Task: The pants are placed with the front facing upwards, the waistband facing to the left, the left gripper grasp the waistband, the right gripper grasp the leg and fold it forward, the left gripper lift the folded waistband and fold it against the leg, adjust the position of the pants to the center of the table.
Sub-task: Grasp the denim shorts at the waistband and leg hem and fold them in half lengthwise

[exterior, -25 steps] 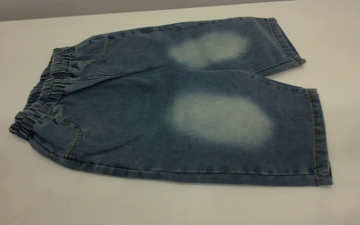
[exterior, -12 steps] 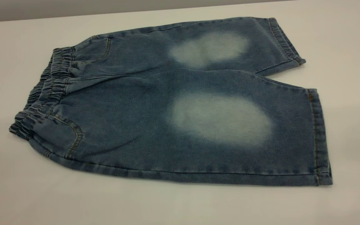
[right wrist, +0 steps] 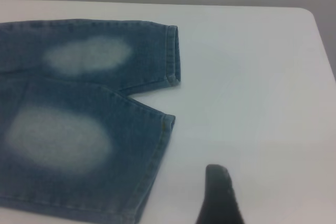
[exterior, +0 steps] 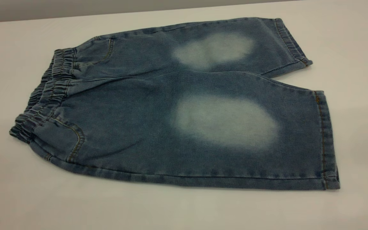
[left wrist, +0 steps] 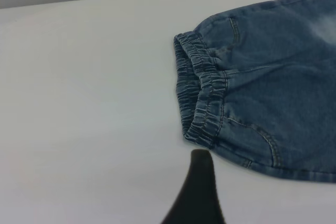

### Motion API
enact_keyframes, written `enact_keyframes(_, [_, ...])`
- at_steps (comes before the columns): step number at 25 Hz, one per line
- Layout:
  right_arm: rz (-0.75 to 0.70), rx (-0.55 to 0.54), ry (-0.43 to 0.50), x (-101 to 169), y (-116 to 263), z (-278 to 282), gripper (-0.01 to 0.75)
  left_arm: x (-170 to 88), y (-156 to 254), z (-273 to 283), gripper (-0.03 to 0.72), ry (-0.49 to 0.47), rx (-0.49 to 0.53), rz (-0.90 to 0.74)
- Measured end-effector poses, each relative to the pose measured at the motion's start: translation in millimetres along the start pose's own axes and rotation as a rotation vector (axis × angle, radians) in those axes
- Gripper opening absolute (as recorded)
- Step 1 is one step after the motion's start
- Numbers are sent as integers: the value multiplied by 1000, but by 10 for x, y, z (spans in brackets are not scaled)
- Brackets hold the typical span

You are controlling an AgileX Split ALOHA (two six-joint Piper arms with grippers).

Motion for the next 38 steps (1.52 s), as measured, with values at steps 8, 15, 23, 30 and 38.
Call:
enact_keyframes(8, [0, 0, 0, 0, 0, 0, 422, 0, 0, 0, 589, 0, 0, 2])
enact_keyframes(15, [-61, -61, 0, 6, -178, 51, 422, 35, -186, -70, 589, -4, 0, 207])
enact_keyframes(23, [-120, -24, -53, 110, -711, -211, 422, 96, -508, -589, 589, -14, 103, 479])
enact_keyframes(30, [-184, 79, -99, 197, -928, -836, 422, 133, -567, -1207, 589, -42, 249, 508])
enact_keyframes(38, [-211, 305, -167, 310, -800, -1333, 422, 147, -405, -1885, 589, -69, 408, 483])
Point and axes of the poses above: a point on each arm's last joint axis where the gripper is mounted, z pointing back along that axis away from the gripper, x along the wrist's bending axis when the last joint is at zero, y = z × x, the point moved 3 cm from there along -z, pointing out along that axis toward the gripper, and after that the axes turned 4 degrees about -z, right-handed, at the moved point
